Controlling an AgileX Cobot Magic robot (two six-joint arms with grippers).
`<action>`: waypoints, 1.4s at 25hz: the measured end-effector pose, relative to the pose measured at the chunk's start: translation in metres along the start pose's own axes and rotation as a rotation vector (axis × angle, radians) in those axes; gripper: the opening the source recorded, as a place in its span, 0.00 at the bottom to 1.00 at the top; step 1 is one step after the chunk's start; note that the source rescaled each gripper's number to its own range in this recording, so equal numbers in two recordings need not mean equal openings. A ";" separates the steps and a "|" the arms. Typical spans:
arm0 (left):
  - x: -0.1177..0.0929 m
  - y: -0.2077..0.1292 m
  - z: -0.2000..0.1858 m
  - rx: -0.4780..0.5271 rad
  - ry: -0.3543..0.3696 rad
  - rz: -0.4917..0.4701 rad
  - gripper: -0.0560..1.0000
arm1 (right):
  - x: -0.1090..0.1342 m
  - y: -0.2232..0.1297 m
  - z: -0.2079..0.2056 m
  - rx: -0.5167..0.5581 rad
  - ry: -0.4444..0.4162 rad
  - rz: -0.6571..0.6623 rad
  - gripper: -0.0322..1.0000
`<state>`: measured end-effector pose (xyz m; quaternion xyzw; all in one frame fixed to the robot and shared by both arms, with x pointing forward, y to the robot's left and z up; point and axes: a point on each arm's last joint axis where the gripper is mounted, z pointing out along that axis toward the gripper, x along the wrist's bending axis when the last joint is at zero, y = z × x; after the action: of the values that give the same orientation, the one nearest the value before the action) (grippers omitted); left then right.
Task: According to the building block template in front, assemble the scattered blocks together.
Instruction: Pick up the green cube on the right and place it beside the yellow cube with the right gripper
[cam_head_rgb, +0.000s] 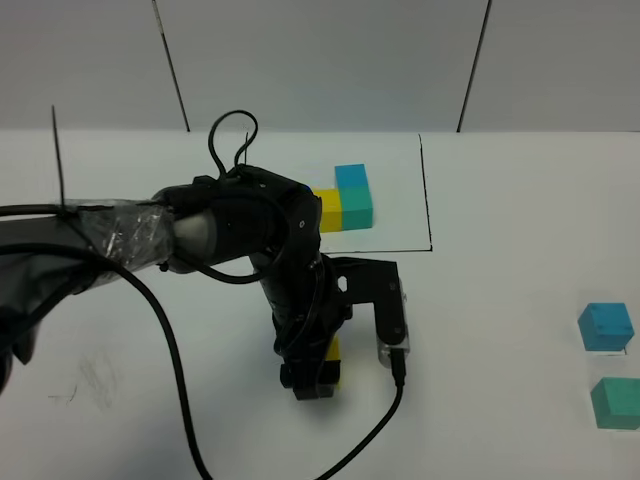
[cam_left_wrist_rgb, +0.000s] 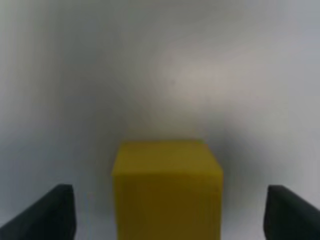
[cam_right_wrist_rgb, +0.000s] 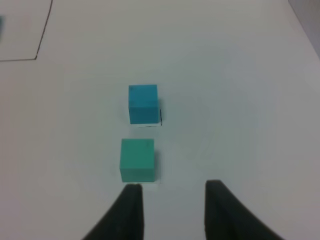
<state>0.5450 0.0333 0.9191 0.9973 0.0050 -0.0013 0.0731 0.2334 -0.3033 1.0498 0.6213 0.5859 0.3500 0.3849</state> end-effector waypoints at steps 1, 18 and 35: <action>-0.001 0.001 -0.012 -0.018 0.023 0.004 0.87 | 0.000 0.000 0.000 0.000 0.000 0.000 0.04; -0.060 -0.077 -0.261 -0.080 0.738 -0.493 0.99 | 0.000 0.000 0.000 0.000 0.000 0.000 0.04; -0.249 -0.214 -0.388 -0.602 0.954 -0.629 0.95 | 0.000 0.000 0.000 0.000 0.000 0.000 0.04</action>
<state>0.2948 0.2993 1.2724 0.7751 0.3290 0.4224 0.3356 0.2334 -0.3033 1.0498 0.6213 0.5859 0.3500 0.3849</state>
